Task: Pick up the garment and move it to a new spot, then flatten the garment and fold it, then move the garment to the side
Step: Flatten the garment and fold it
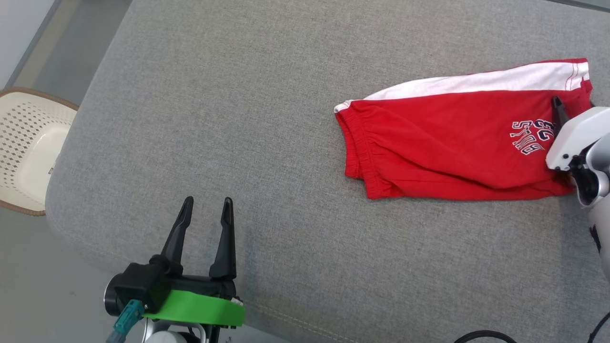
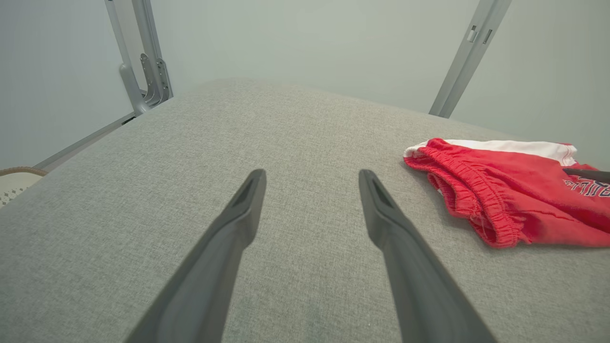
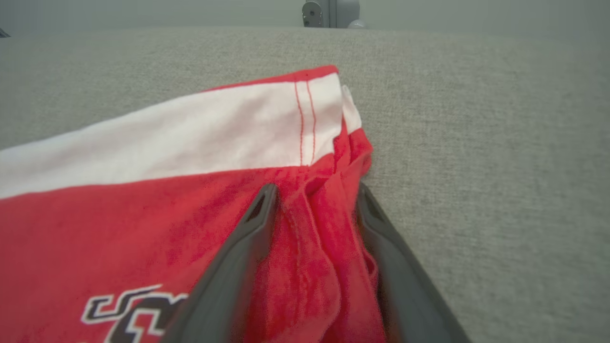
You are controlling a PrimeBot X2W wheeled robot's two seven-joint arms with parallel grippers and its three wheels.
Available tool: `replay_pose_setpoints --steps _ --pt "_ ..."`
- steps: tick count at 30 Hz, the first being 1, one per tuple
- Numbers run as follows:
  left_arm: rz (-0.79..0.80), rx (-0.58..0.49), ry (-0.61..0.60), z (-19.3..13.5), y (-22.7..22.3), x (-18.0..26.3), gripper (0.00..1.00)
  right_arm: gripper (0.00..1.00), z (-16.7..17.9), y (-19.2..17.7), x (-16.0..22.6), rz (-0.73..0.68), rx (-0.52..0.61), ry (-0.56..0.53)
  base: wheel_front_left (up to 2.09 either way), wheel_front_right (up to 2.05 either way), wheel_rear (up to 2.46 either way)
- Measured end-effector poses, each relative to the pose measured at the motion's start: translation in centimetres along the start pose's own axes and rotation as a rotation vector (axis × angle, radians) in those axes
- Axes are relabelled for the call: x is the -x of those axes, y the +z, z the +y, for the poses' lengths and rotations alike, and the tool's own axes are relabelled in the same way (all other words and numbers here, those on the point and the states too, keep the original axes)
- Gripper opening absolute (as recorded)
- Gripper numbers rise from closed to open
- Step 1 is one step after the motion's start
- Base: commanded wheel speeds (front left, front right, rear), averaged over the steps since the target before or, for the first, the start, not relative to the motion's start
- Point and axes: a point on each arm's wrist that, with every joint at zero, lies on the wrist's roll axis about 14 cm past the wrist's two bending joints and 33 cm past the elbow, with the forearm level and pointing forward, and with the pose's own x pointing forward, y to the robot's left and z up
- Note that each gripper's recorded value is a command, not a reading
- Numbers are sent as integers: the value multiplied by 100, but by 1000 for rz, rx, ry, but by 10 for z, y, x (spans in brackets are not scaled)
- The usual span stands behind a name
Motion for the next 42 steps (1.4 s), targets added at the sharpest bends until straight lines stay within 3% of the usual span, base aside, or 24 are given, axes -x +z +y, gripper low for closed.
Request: replay_pose_setpoints --steps 5,14,23,28,33,37,42 --pt "6 22 -12 -6 -3 1 100 0 21 -2 8 32 -77 63 0 0 0" --pt "-5 48 -83 -27 -3 -10 100 0 -8 5 46 0 -196 34 0 0 0" --pt "1 55 -197 -60 -7 -18 100 0 -93 20 111 -70 -265 -123 0 0 0" --pt "15 73 -235 -73 -11 -14 100 0 -127 61 148 -191 -228 -182 0 0 0" --pt "33 96 -250 -81 -16 -11 100 0 -83 90 144 -207 -146 -65 0 0 0" --pt "53 107 -252 -83 -21 -10 100 0 -16 75 118 -126 -98 71 0 0 0" --pt "57 98 -239 -79 -23 -15 100 0 37 58 88 -66 -75 145 0 0 0"
